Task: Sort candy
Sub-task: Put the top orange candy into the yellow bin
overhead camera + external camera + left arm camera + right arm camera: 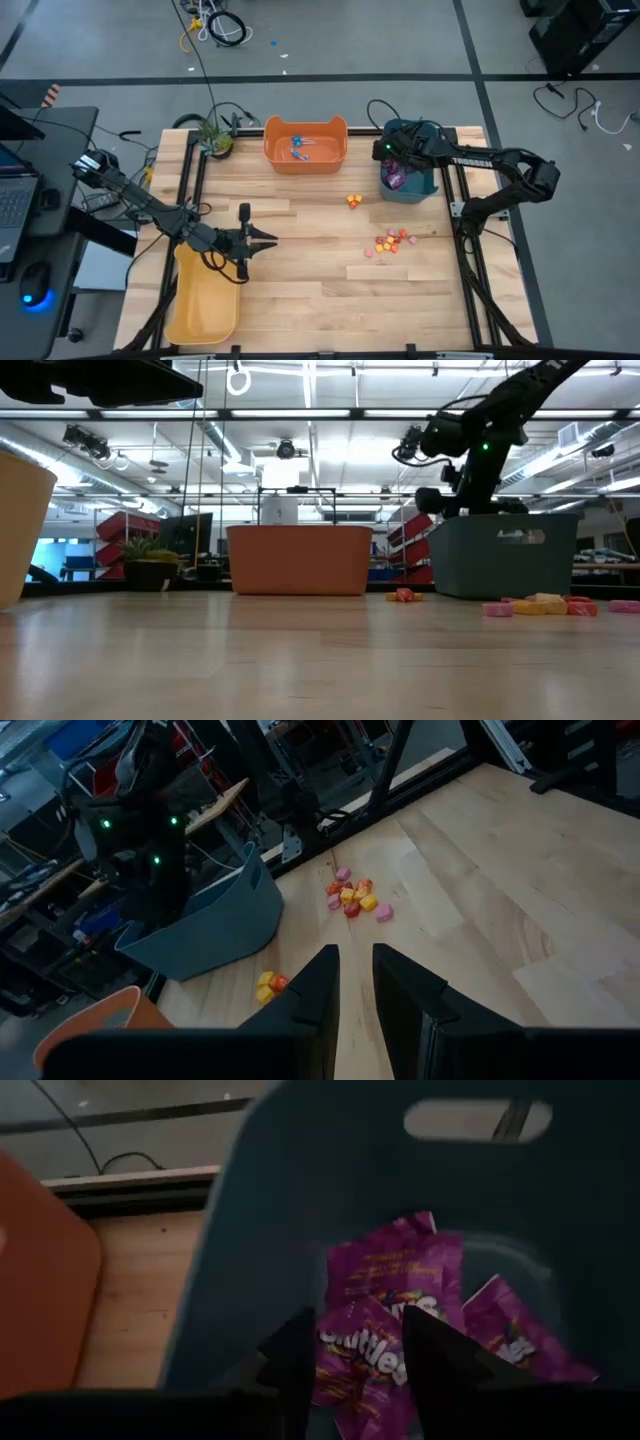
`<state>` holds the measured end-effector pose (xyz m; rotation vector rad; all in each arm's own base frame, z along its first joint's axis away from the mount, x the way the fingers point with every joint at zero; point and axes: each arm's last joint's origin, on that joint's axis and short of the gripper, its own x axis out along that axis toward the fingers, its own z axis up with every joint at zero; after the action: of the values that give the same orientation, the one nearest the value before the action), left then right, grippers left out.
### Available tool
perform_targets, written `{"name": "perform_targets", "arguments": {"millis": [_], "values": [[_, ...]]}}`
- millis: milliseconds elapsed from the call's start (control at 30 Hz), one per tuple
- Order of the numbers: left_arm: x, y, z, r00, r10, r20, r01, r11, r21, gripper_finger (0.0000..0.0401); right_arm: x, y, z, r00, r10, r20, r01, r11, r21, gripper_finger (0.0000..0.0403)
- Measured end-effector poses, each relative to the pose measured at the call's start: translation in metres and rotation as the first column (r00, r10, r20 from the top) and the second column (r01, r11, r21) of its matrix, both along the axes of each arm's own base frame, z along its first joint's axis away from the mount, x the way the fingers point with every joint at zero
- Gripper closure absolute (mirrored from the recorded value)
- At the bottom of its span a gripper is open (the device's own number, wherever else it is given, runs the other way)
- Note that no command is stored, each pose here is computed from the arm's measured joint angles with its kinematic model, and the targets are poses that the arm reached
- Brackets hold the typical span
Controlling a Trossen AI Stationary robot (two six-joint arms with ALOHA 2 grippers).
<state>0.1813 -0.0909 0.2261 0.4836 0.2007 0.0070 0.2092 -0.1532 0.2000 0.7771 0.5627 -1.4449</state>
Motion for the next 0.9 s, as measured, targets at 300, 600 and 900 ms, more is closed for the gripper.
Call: {"name": "perform_targets", "arguments": {"millis": [300, 600, 900], "values": [[0.0, 0.0, 0.0, 1.0, 0.011, 0.001, -0.011, 0.998, -0.054, 0.0334, -0.009, 0.007, 0.046, 0.976, 0.206, -0.065, -0.212, 0.971, -0.109, 0.0264], [0.004, 0.005, 0.015, 0.985, 0.092, 0.146, -0.076, 0.99, -0.115, 0.0334, -0.004, 0.035, 0.09, 0.722, 0.688, -0.082, -0.678, 0.678, -0.285, 0.0265], [0.016, 0.029, 0.021, 0.96, 0.19, 0.207, -0.154, 0.972, -0.179, 0.0334, 0.029, 0.069, 0.082, 0.359, 0.925, -0.127, -0.907, 0.313, -0.282, 0.0266]]}}
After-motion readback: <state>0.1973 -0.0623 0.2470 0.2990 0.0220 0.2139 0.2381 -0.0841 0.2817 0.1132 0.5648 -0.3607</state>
